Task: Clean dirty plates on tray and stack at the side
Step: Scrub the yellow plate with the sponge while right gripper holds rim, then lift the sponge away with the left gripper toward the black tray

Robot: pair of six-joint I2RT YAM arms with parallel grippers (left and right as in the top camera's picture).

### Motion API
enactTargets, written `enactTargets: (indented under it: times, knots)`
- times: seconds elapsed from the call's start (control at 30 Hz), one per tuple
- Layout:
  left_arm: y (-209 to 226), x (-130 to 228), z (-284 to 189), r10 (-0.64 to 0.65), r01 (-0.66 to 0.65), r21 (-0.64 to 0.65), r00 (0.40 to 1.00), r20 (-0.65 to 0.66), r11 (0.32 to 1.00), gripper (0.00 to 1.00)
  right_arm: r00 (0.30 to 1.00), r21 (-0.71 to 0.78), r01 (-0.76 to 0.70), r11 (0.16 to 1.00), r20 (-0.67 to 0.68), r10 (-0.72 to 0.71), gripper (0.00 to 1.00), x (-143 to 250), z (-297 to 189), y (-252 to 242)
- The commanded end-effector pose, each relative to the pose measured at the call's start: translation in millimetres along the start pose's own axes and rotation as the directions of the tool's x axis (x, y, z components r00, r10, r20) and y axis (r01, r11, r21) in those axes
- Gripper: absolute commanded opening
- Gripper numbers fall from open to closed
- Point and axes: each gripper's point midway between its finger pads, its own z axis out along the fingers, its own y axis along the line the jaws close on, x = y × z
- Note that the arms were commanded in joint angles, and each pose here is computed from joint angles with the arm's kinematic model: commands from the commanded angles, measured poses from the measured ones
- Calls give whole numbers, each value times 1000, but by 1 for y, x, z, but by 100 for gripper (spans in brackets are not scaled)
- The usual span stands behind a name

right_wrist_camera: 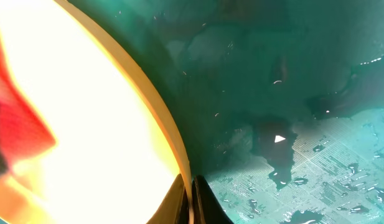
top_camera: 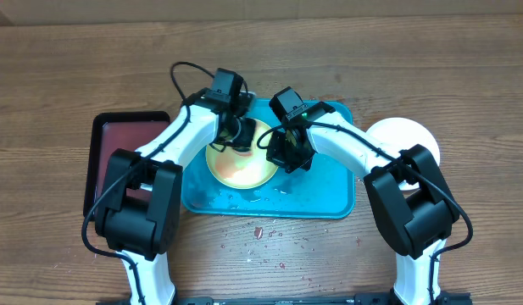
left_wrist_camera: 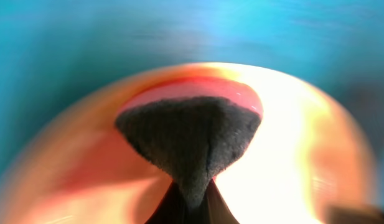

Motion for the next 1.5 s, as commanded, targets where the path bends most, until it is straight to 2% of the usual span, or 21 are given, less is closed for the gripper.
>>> enactTargets:
  times: [0.0,0.13,0.3,0.37,0.47,0.57,0.63,0.8,0.93,1.07,1.27,1.37,1.47]
  knots:
    - [57,1,-2,-149,157,-286,988,48,945,4,1000,45,-5,999,9,5,4,-3,8,-10]
    - [71,18,-6,-212,203,-373,977,18,905,4,1000,44,-5,999,9,4,4,-3,8,-10]
    - [61,50,-7,-248,193,-346,961,-123,918,4,1000,45,-5,999,9,5,4,-3,8,-10]
    - [43,63,-6,-215,159,-255,954,-209,954,4,1000,45,-5,999,9,5,4,-3,8,-10]
    - [0,79,-7,-94,102,6,940,-327,995,4,1000,44,-5,999,10,4,4,-3,8,-10]
    - [-39,80,-13,33,59,260,941,-337,964,4,1000,44,-5,999,9,4,4,-3,8,-10]
    - [-54,74,-17,74,43,359,949,-305,933,4,1000,45,-5,999,9,4,4,-3,8,-10]
    - [-41,34,-36,31,52,358,974,-223,932,4,1000,35,19,999,-1,-19,4,-1,8,-8]
    - [-14,-15,-83,-52,98,343,989,-140,934,4,1000,30,23,999,-4,-23,4,-1,8,-7]
    - [12,-46,-134,-119,136,328,990,-71,935,4,998,8,70,998,-11,-70,4,0,8,-3]
    - [54,-57,-185,-204,203,252,979,-24,946,4,984,-2,171,985,52,-170,4,-6,-15,4]
    - [76,-55,-195,-240,238,197,971,-14,951,4,962,73,211,975,163,-221,4,-14,-41,3]
    - [92,-51,-197,-274,272,179,962,-16,945,4,911,184,230,956,305,-278,4,-21,-74,2]
